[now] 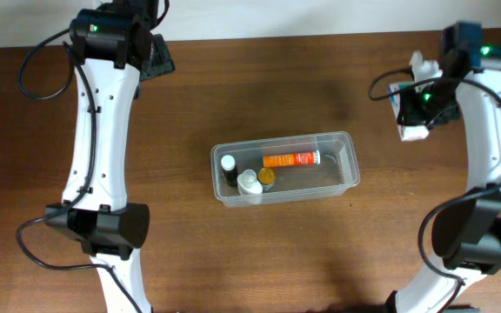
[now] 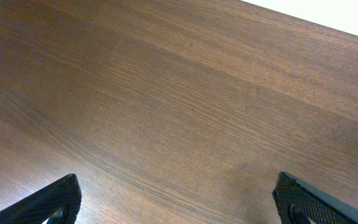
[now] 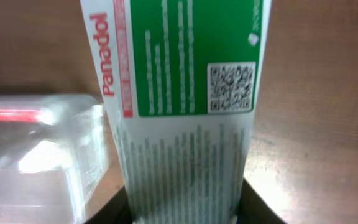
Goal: Pack container
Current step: 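Carry the Panadol box over the container and lower it inside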
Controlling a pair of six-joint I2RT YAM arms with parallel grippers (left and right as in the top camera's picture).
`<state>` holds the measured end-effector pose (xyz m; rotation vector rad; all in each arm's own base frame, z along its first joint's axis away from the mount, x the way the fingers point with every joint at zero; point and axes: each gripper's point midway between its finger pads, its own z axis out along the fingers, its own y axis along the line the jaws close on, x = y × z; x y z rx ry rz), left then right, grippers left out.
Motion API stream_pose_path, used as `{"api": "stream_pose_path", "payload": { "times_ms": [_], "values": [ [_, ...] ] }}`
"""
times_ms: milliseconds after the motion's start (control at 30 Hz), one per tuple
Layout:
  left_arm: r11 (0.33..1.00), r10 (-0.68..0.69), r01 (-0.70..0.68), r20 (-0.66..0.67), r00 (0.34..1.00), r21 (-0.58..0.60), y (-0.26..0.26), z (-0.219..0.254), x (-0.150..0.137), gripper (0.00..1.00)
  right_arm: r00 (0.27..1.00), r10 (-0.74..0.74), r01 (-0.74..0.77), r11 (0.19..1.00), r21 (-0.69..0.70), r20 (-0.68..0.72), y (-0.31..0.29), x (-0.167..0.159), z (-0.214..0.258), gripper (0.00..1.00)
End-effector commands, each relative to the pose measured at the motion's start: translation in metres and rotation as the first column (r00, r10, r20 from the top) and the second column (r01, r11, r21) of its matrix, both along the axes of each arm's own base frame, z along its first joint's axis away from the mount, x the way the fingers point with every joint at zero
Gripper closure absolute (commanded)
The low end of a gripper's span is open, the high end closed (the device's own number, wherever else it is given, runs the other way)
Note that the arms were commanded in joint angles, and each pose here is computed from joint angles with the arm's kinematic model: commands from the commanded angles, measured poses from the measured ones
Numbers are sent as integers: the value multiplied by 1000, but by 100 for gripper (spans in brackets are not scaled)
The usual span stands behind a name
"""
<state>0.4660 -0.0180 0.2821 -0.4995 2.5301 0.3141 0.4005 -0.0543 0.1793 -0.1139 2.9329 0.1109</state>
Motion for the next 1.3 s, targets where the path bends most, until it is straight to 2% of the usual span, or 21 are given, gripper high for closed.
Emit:
{"api": "stream_pose_path", "payload": {
  "times_ms": [0,200,333,533,667,867,1133,1267],
  "values": [
    [1000,-2,2,11,1000,16,4,6,-1,1,972,214,-220,974,50,99,43,2,38,66],
    [1000,-2,1,11,1000,16,4,6,-1,1,839,536,-543,835,84,96,113,-21,42,68],
    [1000,-2,1,12,1000,16,4,6,-1,0,670,737,-742,667,61,86,151,-39,40,68],
    [1000,-2,1,12,1000,16,4,6,-1,1,446,893,-895,443,55,65,182,-60,27,68],
    [1000,-2,2,12,1000,16,4,6,-1,1,351,936,-934,348,77,33,181,-70,8,68],
    [1000,-2,1,11,1000,16,4,6,-1,1,345,939,-938,345,46,-9,171,-61,-32,67],
    [1000,-2,2,11,1000,16,4,6,-1,1,346,936,-938,347,-1,-60,160,-54,-40,60],
    [1000,-2,1,11,1000,16,4,6,-1,1,322,945,-947,323,-5,-57,161,-54,-40,57]
  ]
}}
